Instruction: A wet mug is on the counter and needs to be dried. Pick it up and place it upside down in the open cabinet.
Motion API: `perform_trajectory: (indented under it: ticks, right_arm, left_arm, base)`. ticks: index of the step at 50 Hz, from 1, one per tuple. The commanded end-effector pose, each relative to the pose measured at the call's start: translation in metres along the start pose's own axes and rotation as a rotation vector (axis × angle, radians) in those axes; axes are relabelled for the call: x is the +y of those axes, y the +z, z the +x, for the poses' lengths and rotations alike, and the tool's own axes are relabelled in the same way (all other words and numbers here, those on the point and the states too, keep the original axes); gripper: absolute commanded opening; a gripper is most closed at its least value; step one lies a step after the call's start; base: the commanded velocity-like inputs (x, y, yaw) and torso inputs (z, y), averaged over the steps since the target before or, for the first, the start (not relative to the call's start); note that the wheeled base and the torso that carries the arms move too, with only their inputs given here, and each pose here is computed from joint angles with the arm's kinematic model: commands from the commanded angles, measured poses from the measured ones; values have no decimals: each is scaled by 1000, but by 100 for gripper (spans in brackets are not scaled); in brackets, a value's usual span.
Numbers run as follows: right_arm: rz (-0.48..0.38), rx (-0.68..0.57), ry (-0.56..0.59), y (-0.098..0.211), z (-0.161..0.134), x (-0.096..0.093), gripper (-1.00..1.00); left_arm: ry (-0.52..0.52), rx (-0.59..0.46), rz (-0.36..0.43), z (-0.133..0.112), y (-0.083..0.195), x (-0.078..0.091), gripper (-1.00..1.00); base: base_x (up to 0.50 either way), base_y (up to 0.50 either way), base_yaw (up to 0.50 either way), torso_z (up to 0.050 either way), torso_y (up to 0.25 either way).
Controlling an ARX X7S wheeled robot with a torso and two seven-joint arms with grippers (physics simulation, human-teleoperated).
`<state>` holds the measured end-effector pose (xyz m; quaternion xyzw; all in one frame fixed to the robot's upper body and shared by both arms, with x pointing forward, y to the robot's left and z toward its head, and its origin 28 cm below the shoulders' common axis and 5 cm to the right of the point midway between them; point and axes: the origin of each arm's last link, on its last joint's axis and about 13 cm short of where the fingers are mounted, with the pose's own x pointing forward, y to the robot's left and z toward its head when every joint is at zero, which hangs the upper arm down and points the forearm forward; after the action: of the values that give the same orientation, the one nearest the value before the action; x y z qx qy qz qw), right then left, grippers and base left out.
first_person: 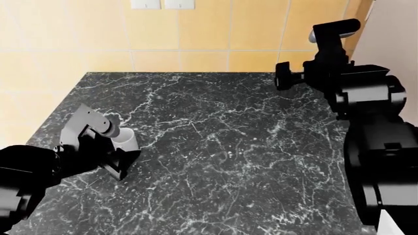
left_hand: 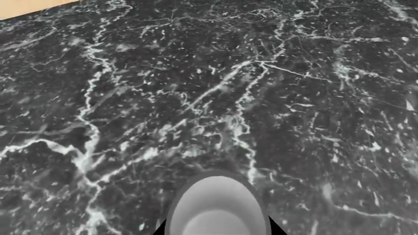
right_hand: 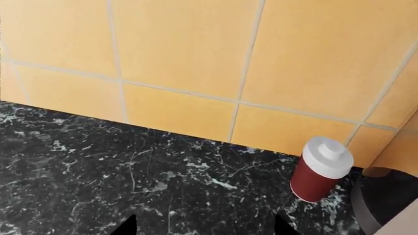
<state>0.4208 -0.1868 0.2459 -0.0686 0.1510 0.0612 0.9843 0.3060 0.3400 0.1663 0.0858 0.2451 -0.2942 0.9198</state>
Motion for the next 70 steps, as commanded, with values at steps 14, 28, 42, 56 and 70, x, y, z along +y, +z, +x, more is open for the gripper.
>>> perform_trajectory:
  ticks: [14, 28, 42, 56, 70]
  right_arm:
    - [17, -231, -8, 18, -59, 5, 100]
    - [-14, -272, 38, 21, -98, 10, 100]
    - [-47, -295, 72, 31, -123, 17, 100]
    - [-49, -296, 93, 31, -124, 21, 100]
    - [-33, -302, 143, 33, -133, 24, 100]
  left_arm:
    - [183, -224, 131, -27, 53, -34, -100]
    - [277, -295, 160, -13, 70, -30, -100]
    - [424, -388, 255, 11, 98, -16, -100]
    - [392, -477, 365, 11, 106, -30, -100]
    - [761, -723, 753, 33, 102, -17, -100]
  base:
    - [0, 0, 0, 0, 0]
    - [0, 0, 0, 0, 0]
    - [0, 0, 0, 0, 0]
    - [0, 0, 0, 0, 0]
    - [0, 0, 0, 0, 0]
